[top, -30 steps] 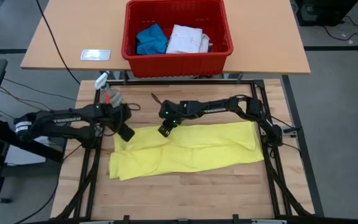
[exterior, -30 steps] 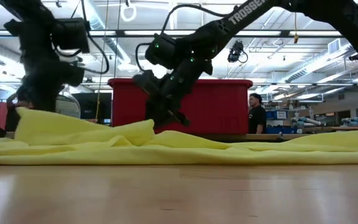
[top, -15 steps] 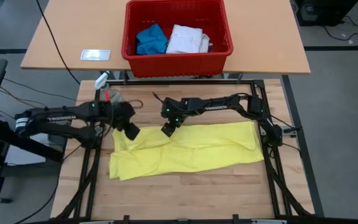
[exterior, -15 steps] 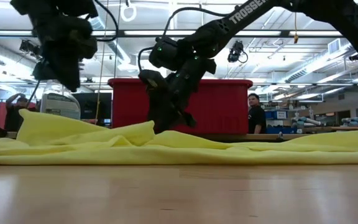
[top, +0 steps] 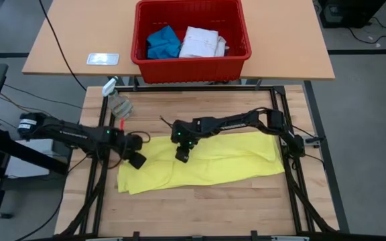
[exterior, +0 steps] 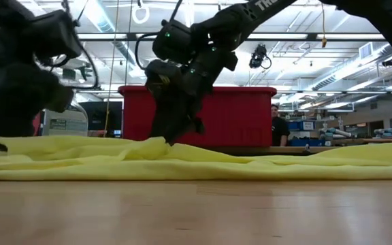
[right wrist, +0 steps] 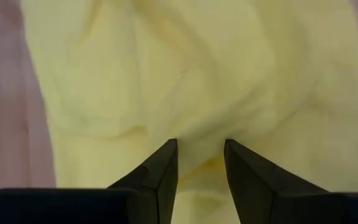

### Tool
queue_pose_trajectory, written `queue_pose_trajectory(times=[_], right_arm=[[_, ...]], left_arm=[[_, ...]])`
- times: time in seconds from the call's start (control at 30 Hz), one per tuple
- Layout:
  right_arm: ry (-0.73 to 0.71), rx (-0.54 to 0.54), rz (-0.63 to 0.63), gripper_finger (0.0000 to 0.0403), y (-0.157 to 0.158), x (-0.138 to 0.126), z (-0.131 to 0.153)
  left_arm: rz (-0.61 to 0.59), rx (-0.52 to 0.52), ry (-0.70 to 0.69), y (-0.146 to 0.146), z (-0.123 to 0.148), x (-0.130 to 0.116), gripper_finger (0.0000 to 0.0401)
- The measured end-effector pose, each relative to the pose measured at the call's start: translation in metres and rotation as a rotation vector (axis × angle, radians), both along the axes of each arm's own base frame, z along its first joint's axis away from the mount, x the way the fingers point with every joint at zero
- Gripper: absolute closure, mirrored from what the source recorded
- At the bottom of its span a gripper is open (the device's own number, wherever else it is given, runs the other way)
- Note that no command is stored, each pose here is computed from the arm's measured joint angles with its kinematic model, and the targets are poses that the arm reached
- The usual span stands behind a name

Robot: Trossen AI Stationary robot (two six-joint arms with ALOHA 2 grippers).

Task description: Fold Laundry from Bin

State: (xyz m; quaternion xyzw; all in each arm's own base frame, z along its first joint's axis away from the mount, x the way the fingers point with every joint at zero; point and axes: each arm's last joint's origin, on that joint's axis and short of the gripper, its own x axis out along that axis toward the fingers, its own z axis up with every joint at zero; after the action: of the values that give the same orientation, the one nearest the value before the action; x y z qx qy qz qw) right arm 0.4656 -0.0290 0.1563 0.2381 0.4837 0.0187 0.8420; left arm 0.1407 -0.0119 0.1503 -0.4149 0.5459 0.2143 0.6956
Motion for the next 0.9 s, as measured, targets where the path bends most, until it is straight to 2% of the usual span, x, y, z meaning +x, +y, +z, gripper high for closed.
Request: queue_pose_trajectory(times=[0.17, 0.33, 0.43, 0.57, 0.63, 0.73, 0.83, 0.9], right_arm=[[0.074, -0.029, -0.010, 0.0266, 0.006, -0.012, -0.021], [0.097, 0.000, 0.033, 0.0278, 0.008, -0.017, -0.024], [0.087, -0.013, 0.051, 0.0286, 0.007, -0.020, -0.013], [0.028, -0.076, 0.042, 0.0293, -0.008, -0.027, 0.017], [0.052, -0.130, 0.027, 0.0297, -0.019, -0.034, 0.025], [0.154, -0.190, 0.025, 0.0302, -0.036, -0.048, 0.021], [0.196, -0.201, 0.028, 0.0308, -0.047, -0.067, 0.014], [0.228, -0.195, 0.015, 0.0313, -0.053, -0.084, 0.010]], left_arm=[[0.041, -0.028, 0.034, -0.005, -0.004, -0.004, 0.0310], [0.068, -0.035, -0.005, -0.004, 0.008, 0.004, 0.0310], [0.082, -0.032, -0.045, -0.002, 0.021, 0.011, 0.0310], [0.084, 0.003, -0.078, 0.002, 0.040, 0.017, 0.0310], [0.098, 0.016, -0.097, 0.004, 0.048, 0.020, 0.0310], [0.118, 0.040, -0.184, 0.005, 0.057, 0.028, 0.0310], [0.181, 0.121, -0.299, 0.003, 0.047, 0.037, 0.0316], [0.204, 0.121, -0.332, 0.001, 0.032, 0.042, 0.0323]])
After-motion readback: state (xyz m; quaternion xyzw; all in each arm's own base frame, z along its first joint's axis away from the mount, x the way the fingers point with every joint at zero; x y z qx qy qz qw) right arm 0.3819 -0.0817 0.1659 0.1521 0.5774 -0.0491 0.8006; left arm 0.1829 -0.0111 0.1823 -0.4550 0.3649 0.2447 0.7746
